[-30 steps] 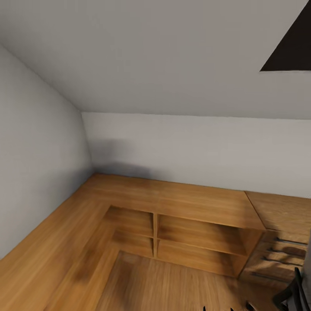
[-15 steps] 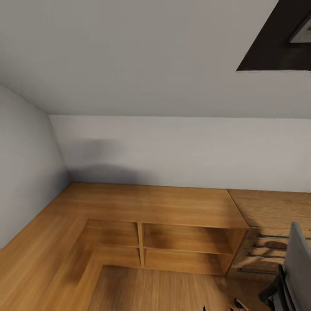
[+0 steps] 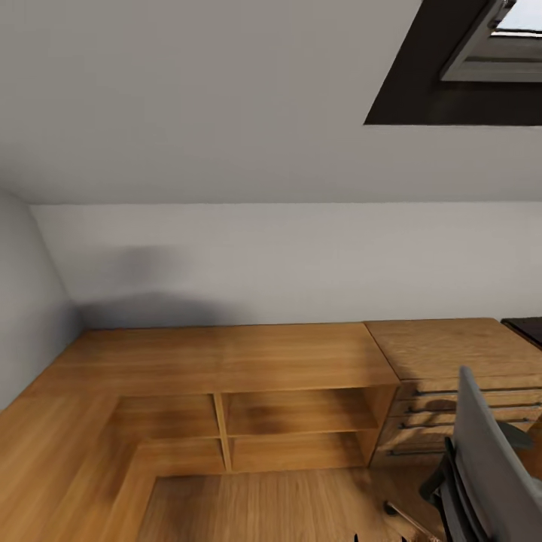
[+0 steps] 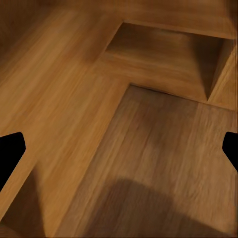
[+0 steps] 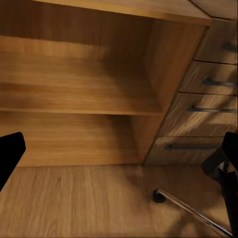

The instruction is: In the bedroom, organize the workspace by keeping the computer under the desk, ensuring the monitor is on the desk, placing the keyboard on the desk next to the monitor, placing the mouse on the desk next to the keyboard, moving the folder from the swivel chair onto the desk next to the mouse, stacking the notebook on top of the folder with the pen on top of the notebook, and positioning the swivel chair next to the desk.

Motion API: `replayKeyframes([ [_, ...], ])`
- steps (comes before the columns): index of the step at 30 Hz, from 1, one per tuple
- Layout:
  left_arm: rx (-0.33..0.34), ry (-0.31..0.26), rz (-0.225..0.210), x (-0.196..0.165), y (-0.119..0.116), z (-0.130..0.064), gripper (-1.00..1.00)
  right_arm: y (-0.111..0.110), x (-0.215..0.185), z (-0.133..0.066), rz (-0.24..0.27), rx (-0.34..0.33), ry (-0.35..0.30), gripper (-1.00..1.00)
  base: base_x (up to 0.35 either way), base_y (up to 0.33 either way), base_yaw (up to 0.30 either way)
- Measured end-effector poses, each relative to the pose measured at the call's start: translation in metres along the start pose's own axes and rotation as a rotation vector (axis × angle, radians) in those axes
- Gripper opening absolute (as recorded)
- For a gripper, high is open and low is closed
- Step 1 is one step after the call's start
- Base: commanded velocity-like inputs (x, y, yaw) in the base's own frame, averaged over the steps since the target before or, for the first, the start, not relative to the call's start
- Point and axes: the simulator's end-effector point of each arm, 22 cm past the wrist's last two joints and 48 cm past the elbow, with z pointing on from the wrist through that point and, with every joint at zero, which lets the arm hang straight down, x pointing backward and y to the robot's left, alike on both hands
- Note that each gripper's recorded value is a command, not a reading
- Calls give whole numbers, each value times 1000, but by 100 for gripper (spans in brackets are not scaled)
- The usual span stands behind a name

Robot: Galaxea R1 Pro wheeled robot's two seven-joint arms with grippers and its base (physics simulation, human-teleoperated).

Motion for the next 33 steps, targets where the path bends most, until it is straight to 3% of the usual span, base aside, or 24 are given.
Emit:
replayKeyframes([
  [10, 1, 0, 0, 0, 0, 0, 100, 2, 0, 0, 0, -8, 0, 100, 0, 15, -264],
  [23, 1, 0, 0, 0, -1, 0, 100, 8, 0, 0, 0, -37, 1, 100, 0, 197, -264],
  [33, 1, 1, -1, 0, -1, 0, 100, 8, 0, 0, 0, -37, 0, 100, 0, 25, -264],
])
